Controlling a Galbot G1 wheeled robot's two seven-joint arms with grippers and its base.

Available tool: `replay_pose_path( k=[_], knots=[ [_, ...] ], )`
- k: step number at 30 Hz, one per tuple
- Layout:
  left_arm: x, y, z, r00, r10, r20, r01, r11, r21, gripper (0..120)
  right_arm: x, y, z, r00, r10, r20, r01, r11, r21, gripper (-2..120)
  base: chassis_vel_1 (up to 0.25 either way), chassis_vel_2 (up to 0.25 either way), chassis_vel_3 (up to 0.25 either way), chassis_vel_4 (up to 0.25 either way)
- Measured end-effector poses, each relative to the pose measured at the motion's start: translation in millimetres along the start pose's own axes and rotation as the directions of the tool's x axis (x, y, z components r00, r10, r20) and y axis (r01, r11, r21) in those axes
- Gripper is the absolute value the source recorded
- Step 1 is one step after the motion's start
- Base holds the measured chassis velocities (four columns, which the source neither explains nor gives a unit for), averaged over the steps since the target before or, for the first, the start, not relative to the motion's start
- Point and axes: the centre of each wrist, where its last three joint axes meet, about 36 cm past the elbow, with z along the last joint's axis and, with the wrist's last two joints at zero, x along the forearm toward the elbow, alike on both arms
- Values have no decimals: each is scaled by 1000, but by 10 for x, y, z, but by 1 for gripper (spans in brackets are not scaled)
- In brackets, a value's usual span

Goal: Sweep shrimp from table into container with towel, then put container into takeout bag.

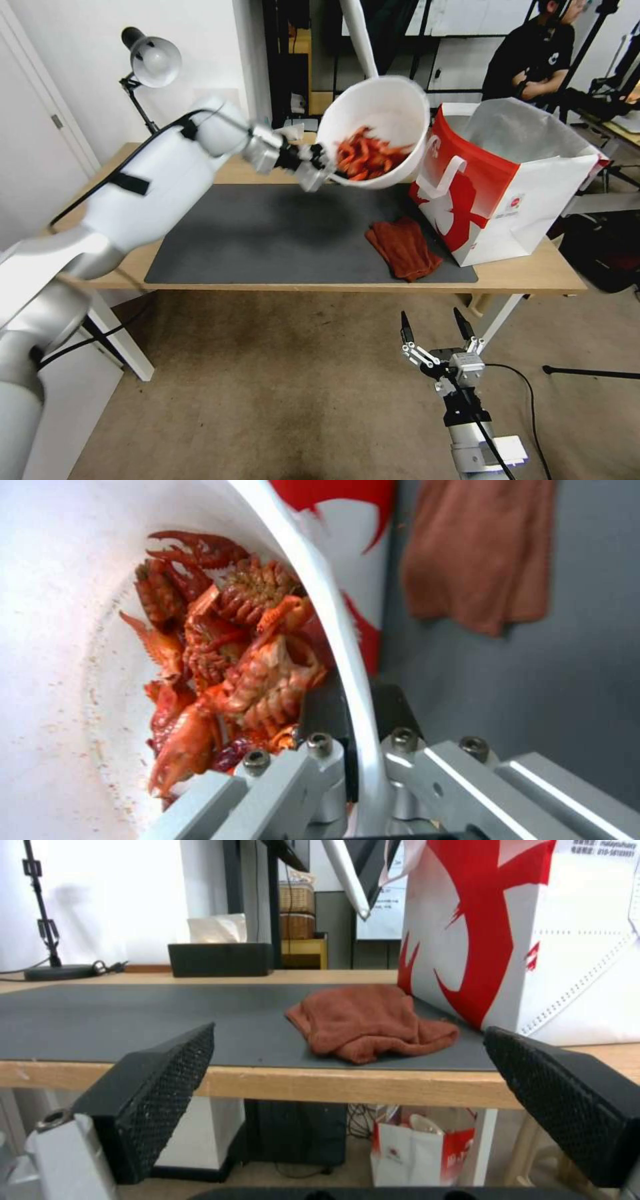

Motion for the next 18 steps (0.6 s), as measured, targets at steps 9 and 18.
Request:
replay_pose_path(
  k=[9, 18],
  knots=[
    [-135, 409, 46, 999, -47, -9, 46, 999, -17, 0, -15, 28, 21, 1000, -2, 1, 2, 1000, -2, 100, 0, 0, 0, 0],
    [-341, 729, -60, 997, -75, 16, 75, 996, -45, 0, -16, 38, 26, 1000, 0, -2, 0, 1000, 1, 100, 0, 0, 0, 0]
  ],
)
